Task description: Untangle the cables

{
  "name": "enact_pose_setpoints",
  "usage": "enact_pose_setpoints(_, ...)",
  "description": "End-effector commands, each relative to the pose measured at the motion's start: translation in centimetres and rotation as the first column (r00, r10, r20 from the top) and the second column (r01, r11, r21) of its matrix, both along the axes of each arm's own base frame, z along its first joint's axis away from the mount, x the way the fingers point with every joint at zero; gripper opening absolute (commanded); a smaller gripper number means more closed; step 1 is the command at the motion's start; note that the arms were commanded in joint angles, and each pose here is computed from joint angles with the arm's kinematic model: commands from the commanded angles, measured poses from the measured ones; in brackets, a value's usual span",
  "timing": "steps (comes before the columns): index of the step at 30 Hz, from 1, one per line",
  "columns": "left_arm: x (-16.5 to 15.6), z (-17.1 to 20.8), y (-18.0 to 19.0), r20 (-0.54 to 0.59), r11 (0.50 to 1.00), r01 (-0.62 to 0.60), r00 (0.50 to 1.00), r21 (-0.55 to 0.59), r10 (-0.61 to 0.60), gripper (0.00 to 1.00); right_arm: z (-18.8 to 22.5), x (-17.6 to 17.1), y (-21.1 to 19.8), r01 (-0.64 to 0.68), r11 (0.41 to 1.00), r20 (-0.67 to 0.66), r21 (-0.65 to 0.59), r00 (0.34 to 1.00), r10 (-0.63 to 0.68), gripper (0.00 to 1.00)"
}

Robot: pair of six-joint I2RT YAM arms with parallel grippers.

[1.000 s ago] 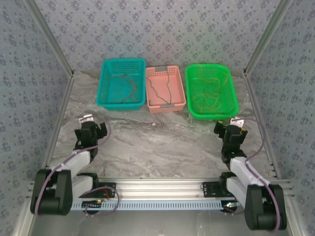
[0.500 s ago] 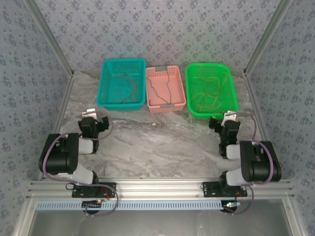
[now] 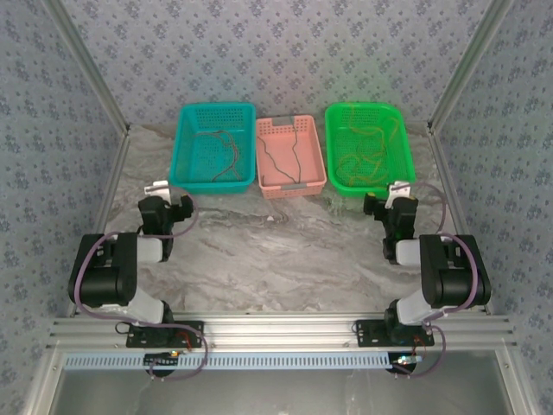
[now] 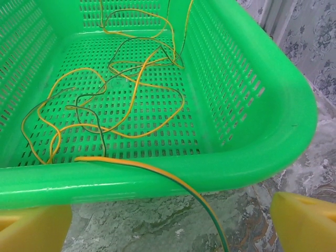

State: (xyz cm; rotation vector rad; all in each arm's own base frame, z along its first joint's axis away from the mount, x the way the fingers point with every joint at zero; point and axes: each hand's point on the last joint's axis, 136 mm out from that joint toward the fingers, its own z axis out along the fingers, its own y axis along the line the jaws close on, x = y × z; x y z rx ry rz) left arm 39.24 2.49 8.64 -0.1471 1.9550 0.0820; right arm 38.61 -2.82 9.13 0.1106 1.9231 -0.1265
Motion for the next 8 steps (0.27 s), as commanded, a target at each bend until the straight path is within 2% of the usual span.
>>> enact_pose_setpoints(1, 0.34, 0.34, -0.17, 0.007, 1.000, 0.021, 1.000, 0.001, -0.021, 0.99, -0.60, 0.00, -0.44, 0.030, 0.999, -0.034, -0.022, 0.999, -0.031, 0.99)
enact_pose_setpoints(8, 0.35, 0.34, -0.17, 0.007, 1.000, 0.021, 1.000, 0.001, -0.021, 0.99, -0.45, -0.29, -0.99, 0.064, 0.998, -0.018, -0.019, 0.998, -0.064, 0.99)
